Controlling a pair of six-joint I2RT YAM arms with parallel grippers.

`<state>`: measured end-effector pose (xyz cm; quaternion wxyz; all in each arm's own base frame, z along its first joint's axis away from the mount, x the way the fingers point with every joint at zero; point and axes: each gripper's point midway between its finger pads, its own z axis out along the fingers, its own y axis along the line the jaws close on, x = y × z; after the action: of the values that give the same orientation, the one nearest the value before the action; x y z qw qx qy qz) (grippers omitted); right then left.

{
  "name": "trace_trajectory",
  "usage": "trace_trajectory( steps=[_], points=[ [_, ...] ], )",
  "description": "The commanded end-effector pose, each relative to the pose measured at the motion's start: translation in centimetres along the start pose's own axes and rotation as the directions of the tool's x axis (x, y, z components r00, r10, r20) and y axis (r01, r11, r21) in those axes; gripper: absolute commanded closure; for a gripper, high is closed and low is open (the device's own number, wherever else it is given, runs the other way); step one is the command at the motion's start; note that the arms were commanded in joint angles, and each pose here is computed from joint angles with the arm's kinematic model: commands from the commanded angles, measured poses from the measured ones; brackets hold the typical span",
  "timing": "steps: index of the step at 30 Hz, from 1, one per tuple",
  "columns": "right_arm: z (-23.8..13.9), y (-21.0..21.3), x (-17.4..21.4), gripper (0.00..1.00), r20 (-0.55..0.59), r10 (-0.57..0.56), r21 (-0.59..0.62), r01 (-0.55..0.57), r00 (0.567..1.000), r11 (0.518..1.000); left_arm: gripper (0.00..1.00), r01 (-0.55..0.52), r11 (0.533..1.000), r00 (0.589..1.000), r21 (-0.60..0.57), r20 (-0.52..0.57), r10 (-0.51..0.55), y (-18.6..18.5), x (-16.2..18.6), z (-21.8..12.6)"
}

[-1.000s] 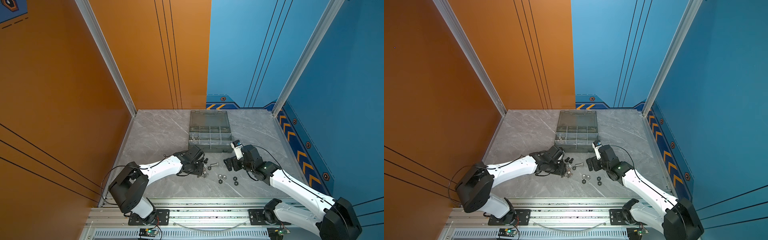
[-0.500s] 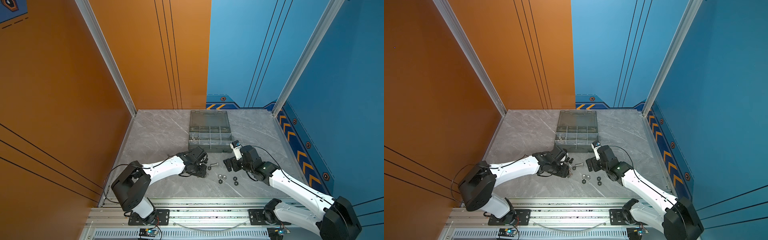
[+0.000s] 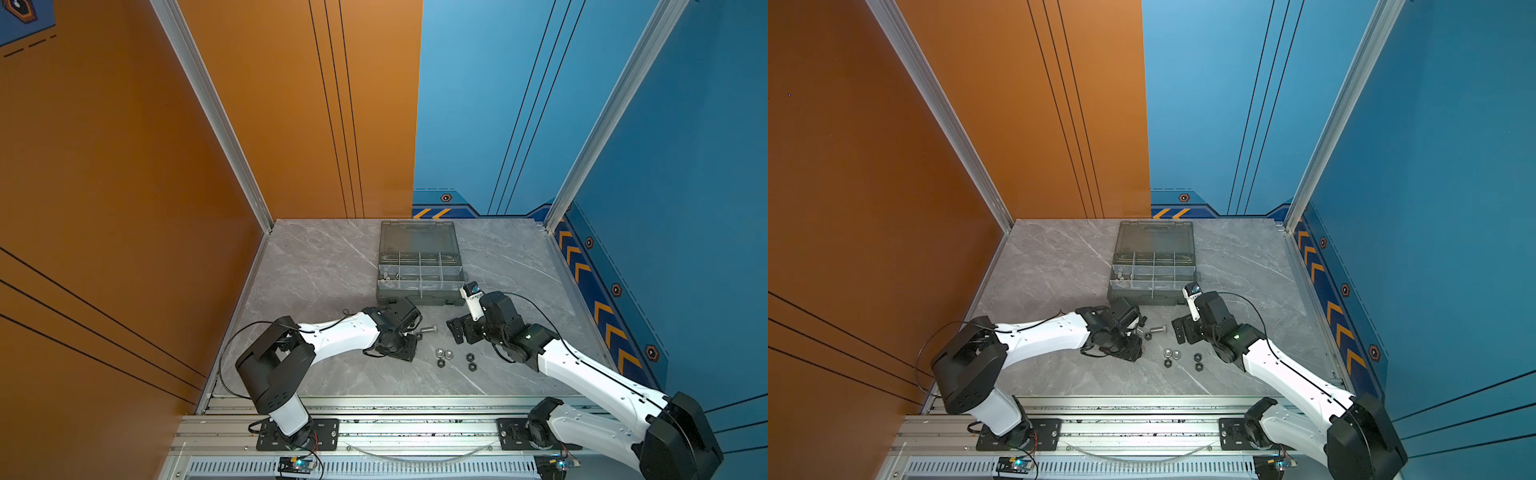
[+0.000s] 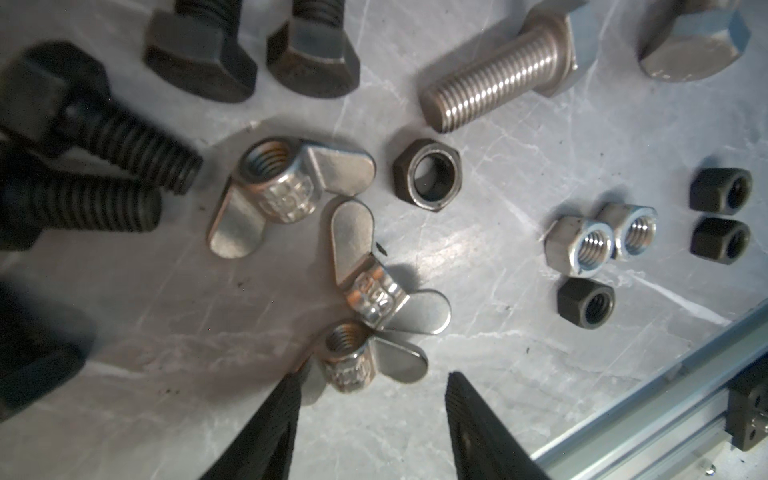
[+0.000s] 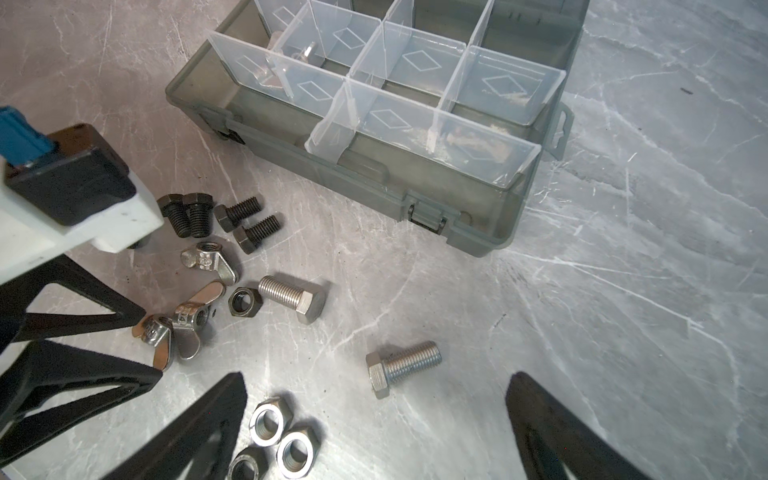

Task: Sort the screws and nuts into containers
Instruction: 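Lower the open left gripper toward another silver wing nut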

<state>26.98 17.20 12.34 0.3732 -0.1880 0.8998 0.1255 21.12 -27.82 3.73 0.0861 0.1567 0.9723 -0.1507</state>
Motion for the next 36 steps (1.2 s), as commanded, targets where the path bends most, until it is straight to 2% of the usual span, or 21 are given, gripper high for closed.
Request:
trace_trajectory(
  steps=[1,11,13,21,36],
  points=[
    [0.4,-0.2,0.4,0.00,-0.007,0.003,0.018,-0.003,1.000,1.000,0.42,-0.029,0.999,1.000,-0.039,-0.014,0.028,0.4,-0.3,-0.3],
    [0.5,-0.2,0.6,0.00,-0.011,0.002,0.021,-0.002,1.000,1.000,0.42,-0.050,0.996,0.998,-0.072,-0.025,0.049,1.6,-0.8,0.2],
    [0.6,-0.2,0.6,0.00,-0.013,0.007,0.020,-0.006,1.000,1.000,0.42,-0.057,0.997,0.998,-0.058,0.000,0.057,1.1,-2.1,-0.3],
    [0.6,-0.3,0.6,0.00,-0.014,0.008,0.022,-0.008,1.000,1.000,0.42,-0.085,0.996,0.996,-0.038,-0.003,0.085,1.0,-3.2,0.0],
    [0.9,-0.2,0.6,0.00,-0.017,0.013,0.018,-0.012,1.000,1.000,0.44,-0.080,0.997,0.996,-0.015,-0.039,0.080,1.0,-2.7,1.8]
  ],
)
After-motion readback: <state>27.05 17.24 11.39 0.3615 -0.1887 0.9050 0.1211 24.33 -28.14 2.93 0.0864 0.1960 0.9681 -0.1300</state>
